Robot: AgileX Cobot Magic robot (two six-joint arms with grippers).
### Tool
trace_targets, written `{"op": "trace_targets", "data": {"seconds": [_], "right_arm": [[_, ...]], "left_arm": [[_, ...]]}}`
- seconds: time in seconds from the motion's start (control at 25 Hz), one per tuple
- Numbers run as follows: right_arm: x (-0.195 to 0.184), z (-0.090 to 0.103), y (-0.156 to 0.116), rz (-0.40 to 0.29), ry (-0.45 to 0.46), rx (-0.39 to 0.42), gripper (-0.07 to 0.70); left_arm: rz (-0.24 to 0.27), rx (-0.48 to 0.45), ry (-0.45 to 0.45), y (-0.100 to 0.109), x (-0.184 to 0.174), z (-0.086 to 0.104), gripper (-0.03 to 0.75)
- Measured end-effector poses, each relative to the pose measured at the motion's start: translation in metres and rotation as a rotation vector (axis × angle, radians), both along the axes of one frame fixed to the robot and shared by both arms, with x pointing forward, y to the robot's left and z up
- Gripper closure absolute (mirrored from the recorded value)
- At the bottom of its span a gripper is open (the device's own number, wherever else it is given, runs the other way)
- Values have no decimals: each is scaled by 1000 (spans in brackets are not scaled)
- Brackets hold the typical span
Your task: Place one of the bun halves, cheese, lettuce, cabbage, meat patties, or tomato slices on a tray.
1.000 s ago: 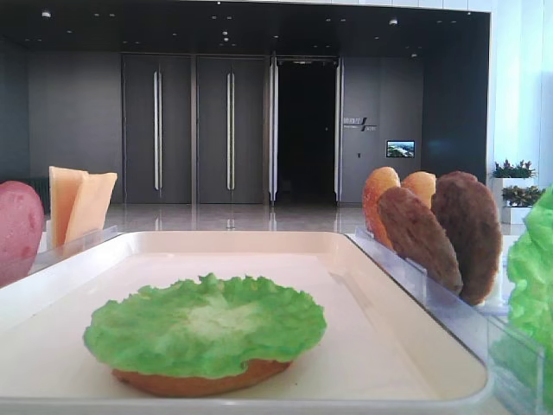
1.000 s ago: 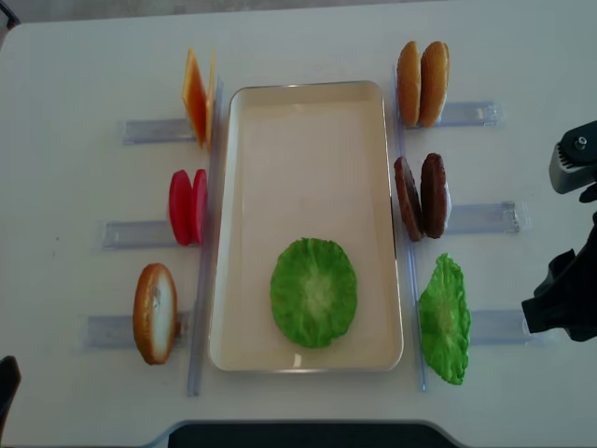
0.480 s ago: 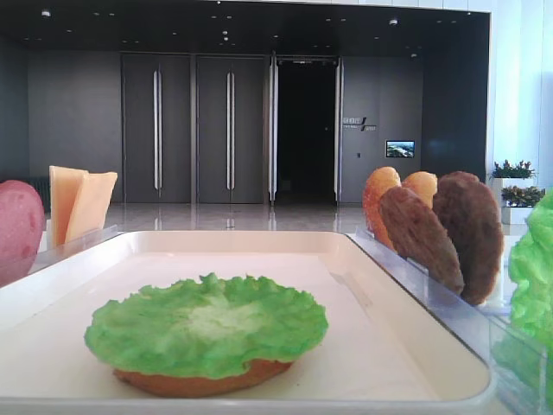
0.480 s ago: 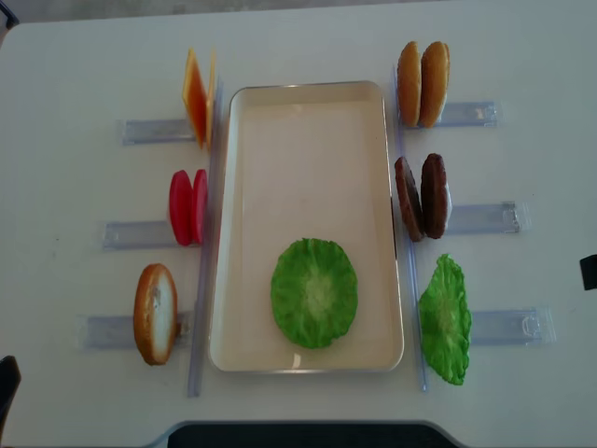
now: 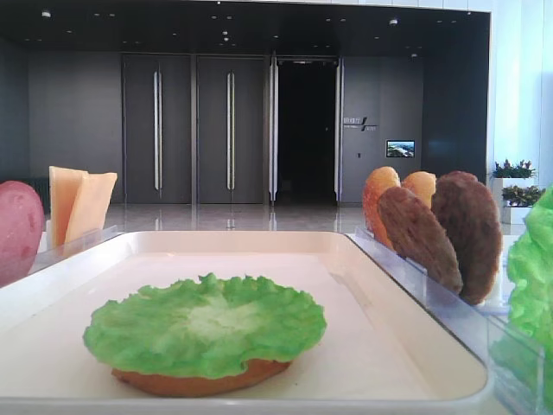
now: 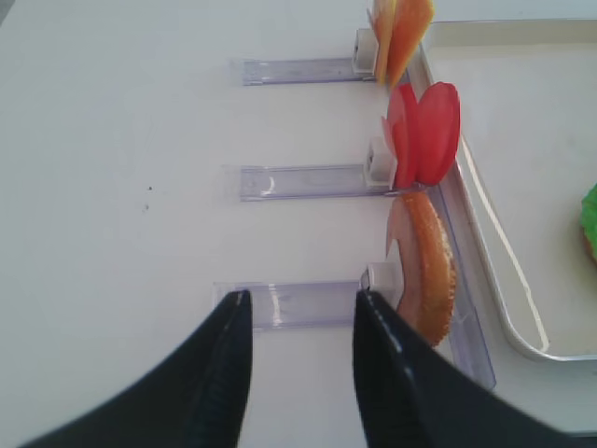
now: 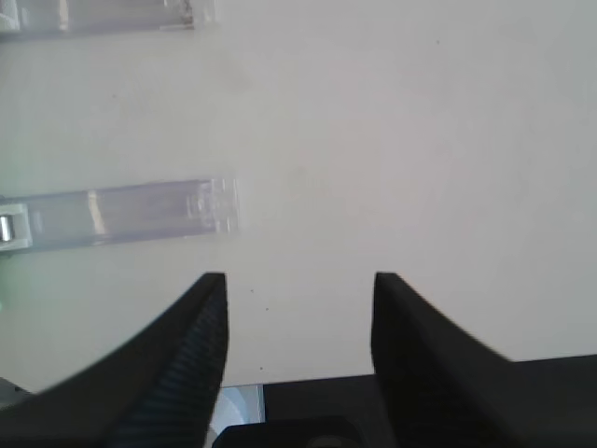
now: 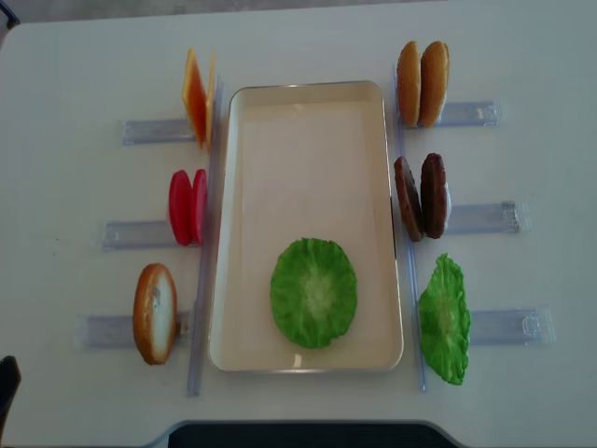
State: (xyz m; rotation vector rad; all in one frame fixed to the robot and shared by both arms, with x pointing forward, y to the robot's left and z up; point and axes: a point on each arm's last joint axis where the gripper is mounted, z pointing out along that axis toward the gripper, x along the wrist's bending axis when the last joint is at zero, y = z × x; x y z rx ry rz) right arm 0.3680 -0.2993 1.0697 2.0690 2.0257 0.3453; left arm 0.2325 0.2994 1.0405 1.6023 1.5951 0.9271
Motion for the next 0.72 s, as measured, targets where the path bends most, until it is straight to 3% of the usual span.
{"op": "trace_targets", "data": {"seconds": [0.4, 0.6, 0.72], "right_arm": [[-72, 35, -1, -3, -372, -24, 264], [-104, 42, -2, -8, -525, -45, 264], [-121, 36, -2, -10, -587, -48, 264]], "left_arm": [[0, 0, 0, 0, 0, 0, 433], [0, 0, 0, 0, 0, 0, 433], [0, 0, 0, 0, 0, 0, 433]]}}
